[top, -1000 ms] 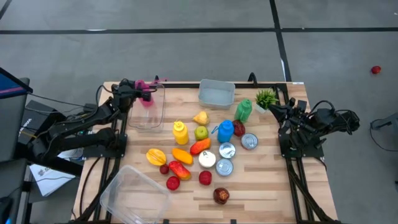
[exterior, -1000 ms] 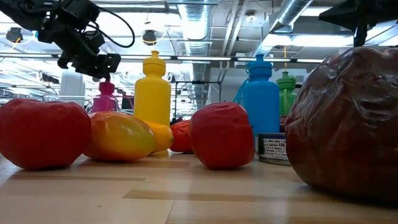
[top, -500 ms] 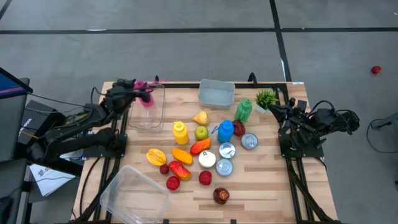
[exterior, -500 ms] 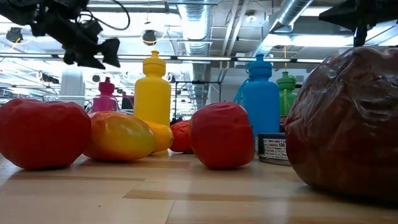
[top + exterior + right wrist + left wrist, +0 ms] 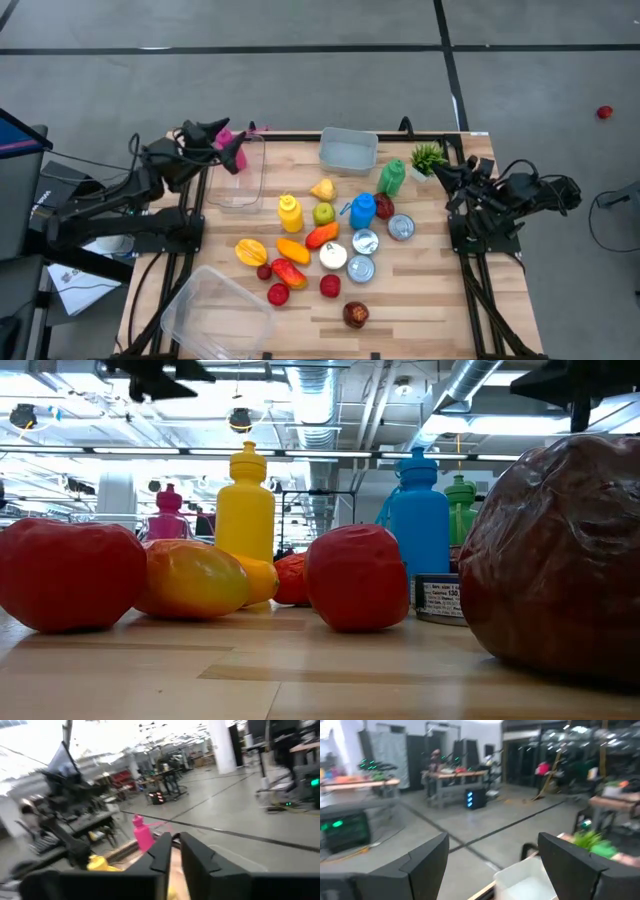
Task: Pick & Place Food Item
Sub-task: Put the green water bottle into the transparent bin
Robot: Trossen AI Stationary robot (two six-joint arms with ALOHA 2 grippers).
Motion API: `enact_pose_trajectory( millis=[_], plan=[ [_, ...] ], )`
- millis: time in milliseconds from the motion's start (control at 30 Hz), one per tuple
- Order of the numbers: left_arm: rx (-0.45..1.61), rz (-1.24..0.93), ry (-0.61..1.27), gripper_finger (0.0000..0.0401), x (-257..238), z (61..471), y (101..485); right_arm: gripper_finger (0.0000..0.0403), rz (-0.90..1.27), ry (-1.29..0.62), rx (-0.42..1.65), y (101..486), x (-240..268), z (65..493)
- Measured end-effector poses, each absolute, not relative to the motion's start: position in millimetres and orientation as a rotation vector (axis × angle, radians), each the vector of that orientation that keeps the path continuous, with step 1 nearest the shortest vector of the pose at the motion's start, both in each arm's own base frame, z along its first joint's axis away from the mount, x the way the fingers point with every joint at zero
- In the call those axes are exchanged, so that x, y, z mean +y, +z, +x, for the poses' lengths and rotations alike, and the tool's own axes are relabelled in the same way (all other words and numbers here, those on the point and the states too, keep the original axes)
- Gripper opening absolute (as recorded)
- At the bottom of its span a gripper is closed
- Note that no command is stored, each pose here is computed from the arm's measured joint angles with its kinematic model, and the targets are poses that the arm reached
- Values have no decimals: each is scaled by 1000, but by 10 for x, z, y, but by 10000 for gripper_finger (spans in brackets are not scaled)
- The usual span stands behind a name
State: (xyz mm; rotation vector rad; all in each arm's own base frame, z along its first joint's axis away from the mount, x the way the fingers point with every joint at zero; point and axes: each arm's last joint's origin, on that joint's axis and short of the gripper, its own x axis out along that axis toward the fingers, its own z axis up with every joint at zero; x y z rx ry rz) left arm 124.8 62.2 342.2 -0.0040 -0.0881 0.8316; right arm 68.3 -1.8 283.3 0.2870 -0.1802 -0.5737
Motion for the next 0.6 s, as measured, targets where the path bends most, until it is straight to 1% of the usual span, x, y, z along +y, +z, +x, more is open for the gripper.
enact_pose_trajectory(
  millis=[100,233,367,467,600],
  plan=[
    [-126,-8,782,294,548,1244,3546,85,207,-645,-97,2921,7,798],
    [-135,-12,735,294,488,1261,3577,152,95,-767,43,3042,30,991],
    [-135,-18,705,294,450,1274,3577,207,65,-867,177,3126,-11,1166],
    [-135,-20,684,294,424,1283,3578,226,76,-924,297,3113,-92,1263],
    [-145,-23,665,294,394,1271,3589,227,112,-916,454,2992,-235,1450]
  ],
)
